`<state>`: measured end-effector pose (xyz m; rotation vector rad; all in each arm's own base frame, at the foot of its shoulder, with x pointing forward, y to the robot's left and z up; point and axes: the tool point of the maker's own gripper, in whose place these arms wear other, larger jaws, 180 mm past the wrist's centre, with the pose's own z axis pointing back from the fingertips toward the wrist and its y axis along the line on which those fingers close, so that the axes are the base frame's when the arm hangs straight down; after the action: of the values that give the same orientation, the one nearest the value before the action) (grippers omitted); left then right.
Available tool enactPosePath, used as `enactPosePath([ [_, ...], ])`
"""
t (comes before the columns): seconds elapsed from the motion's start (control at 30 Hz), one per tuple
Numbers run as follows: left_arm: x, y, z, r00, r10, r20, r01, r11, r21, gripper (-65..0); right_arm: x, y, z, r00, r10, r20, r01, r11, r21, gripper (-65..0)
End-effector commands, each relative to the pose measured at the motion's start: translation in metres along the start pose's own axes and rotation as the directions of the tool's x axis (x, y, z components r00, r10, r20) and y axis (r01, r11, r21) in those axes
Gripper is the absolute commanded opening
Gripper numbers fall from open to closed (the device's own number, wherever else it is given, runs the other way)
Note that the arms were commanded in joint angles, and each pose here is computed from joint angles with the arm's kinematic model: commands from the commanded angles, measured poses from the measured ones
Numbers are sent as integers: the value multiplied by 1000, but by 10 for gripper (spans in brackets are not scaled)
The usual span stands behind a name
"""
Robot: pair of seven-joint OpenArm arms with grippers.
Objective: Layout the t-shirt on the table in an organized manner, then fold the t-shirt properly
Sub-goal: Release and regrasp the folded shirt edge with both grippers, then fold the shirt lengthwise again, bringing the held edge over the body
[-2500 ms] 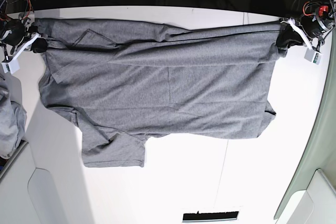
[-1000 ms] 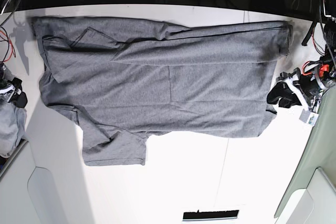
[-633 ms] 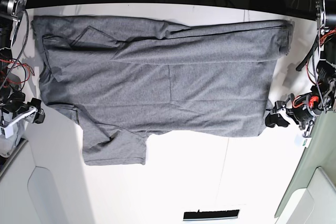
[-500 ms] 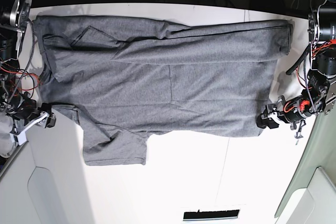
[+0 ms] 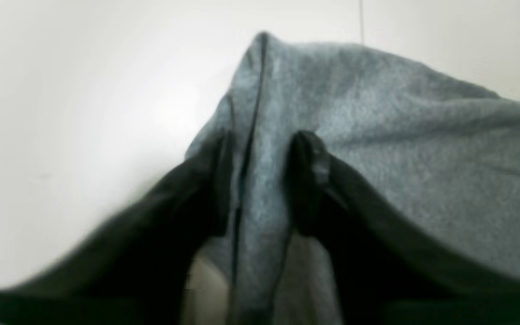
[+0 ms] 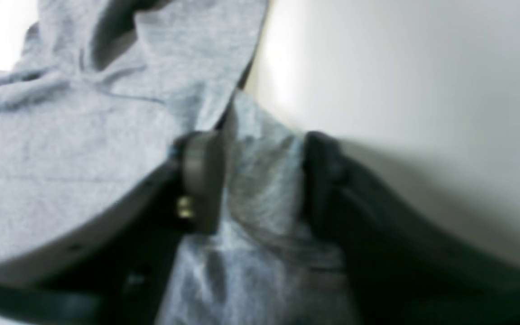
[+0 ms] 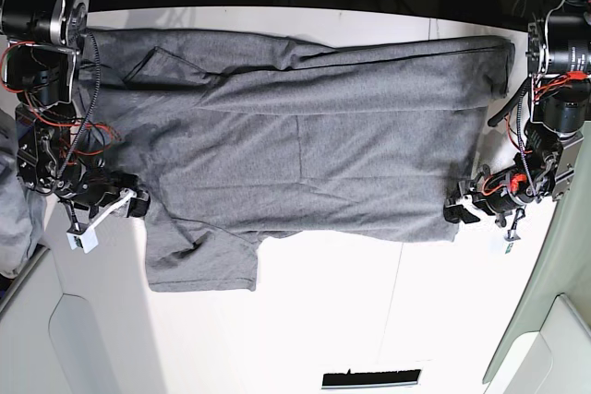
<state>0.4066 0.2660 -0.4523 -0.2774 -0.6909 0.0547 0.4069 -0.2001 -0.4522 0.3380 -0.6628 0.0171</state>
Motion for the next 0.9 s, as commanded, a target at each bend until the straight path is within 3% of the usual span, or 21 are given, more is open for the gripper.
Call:
enactPosePath([
  [0.0,17,5,5,1000,-12,27,11,1000,11,-504,26,-1,5,998,19,60,-19,1000,0,-468],
  [0.07,18,5,5,1000,-12,29,11,1000,11,-616,25,-3,5,998,30,59,-30,1000,-7,-580],
  [0.1,18,5,5,999,-12,30,12,1000,11,-650,27,-3,6,997,30,68,-30,1000,-7,-642],
  [0.13,18,4,5,999,-14,31,14,1000,7,-650,30,-3,6,996,31,80,-30,1000,-8,-650],
  [0.27,28,-15,12,995,-90,52,96,989,-115,-650,37,0,10,993,58,100,-59,998,9,-650],
  [0.5,60,-15,41,992,-96,78,106,983,-150,-650,59,-15,33,985,92,149,-90,996,-22,-650],
  [0.87,32,-9,86,976,-213,41,217,962,-165,-650,38,-9,95,961,204,187,-208,978,1,-650],
])
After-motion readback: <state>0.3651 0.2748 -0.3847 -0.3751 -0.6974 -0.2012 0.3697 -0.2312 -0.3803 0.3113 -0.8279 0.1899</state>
